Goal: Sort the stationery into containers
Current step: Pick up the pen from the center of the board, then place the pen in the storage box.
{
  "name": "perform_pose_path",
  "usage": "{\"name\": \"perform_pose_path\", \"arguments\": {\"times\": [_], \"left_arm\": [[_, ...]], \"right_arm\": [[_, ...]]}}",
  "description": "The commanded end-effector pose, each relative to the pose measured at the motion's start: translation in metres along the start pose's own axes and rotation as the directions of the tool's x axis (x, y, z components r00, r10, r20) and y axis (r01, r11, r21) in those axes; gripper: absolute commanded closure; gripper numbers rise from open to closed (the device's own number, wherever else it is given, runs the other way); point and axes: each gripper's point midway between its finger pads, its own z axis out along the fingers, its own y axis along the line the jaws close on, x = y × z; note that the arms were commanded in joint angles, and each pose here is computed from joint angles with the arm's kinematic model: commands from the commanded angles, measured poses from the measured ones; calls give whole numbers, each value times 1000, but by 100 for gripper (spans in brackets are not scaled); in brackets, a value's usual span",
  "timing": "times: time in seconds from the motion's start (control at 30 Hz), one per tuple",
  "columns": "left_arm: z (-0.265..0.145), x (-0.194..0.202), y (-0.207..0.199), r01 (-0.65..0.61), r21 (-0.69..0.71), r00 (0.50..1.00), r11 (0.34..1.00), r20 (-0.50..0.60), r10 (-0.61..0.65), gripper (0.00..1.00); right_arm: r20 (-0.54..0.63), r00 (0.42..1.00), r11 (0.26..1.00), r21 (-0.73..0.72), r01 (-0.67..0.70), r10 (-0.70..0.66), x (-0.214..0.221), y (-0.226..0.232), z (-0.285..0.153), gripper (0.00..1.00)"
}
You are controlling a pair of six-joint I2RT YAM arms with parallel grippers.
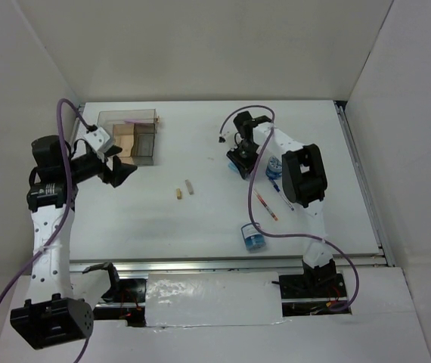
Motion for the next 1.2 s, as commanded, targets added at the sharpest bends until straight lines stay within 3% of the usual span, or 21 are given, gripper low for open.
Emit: {"name": "perform_pose_path", "arguments": {"times": [0.0,0.07,0.1,0.17,0.2,0.27,0.3,0.4,0.57,0.77,0.9,1.0,1.17], "left_arm": [[-2,-8,-28,-210,104,977,972,67,204,19],[2,-1,-43,-366,152,930,918,67,360,21],[6,2,-49,-484,174,875,858,77,478,25],[8,14,-63,-563,222,824,796,82,560,34],[12,16,-65,-634,231,769,738,87,633,37],[20,23,-84,-686,278,719,673,121,684,41],[25,27,-92,-740,301,657,601,136,741,41],[34,42,-113,-795,373,568,479,178,804,44],[47,51,-133,-790,456,544,411,209,813,52],[59,62,-161,-785,519,517,338,249,819,54],[69,61,-166,-775,524,533,353,242,811,52],[75,62,-168,-769,522,546,369,237,804,43],[79,63,-172,-769,523,548,367,245,800,44]], "right_arm": [[61,998,989,-140,42,-34,-13,55,-40,97],[119,992,963,-261,63,-33,-19,93,-69,99],[133,990,951,-300,78,-39,-19,115,-81,99],[141,989,917,-390,87,-34,-17,146,-94,100],[146,988,902,-418,107,-49,-16,164,-101,100],[132,990,862,-496,106,-46,-10,190,-110,100],[121,991,843,-525,113,-57,-7,204,-114,100],[101,993,775,-623,108,-58,-5,235,-128,100],[68,997,647,-758,76,-37,-8,267,-148,100],[30,1000,586,-810,29,-9,-8,278,-153,100],[7,1000,565,-825,3,5,-7,280,-153,100],[0,1000,550,-835,-3,5,-6,284,-154,100],[-6,1000,536,-844,-6,1,-6,289,-156,100]]}}
